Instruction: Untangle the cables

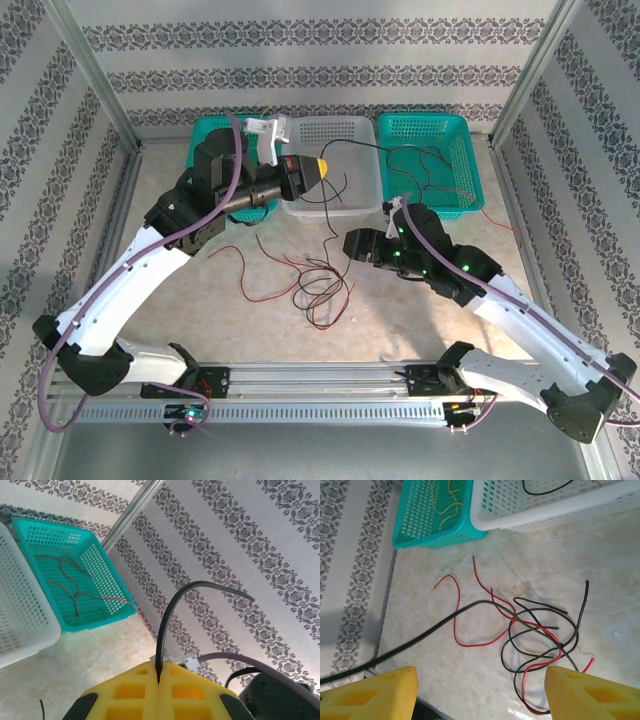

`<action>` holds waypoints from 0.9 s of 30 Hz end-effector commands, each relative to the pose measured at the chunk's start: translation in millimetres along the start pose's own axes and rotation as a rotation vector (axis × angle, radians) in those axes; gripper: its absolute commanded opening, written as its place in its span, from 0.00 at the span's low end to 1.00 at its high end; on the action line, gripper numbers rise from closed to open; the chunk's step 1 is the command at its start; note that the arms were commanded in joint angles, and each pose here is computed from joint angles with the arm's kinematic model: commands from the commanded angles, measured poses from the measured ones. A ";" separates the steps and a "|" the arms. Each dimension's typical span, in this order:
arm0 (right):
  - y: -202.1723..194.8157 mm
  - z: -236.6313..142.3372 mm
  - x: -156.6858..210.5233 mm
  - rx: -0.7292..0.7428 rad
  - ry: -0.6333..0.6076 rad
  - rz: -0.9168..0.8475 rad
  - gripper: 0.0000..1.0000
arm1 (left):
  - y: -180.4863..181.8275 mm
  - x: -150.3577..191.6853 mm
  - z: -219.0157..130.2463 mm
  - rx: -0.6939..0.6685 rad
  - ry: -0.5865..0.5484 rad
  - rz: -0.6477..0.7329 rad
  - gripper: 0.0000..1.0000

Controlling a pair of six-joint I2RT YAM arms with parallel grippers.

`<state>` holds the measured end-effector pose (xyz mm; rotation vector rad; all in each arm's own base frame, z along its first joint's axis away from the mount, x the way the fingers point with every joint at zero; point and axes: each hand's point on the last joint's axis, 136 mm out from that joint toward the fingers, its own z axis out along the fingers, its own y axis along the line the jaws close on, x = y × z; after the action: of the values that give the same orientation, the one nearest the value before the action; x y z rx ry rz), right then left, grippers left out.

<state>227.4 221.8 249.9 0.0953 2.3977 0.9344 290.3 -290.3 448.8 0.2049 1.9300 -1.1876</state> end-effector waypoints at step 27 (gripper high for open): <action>-40.9 56.8 40.8 0.015 0.096 0.075 0.72 | -53.8 -103.5 -13.4 0.242 -0.179 -0.085 0.00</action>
<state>224.0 217.5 148.4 0.2275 2.5871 0.8812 331.8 -282.1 526.4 0.1018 1.7598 -1.3632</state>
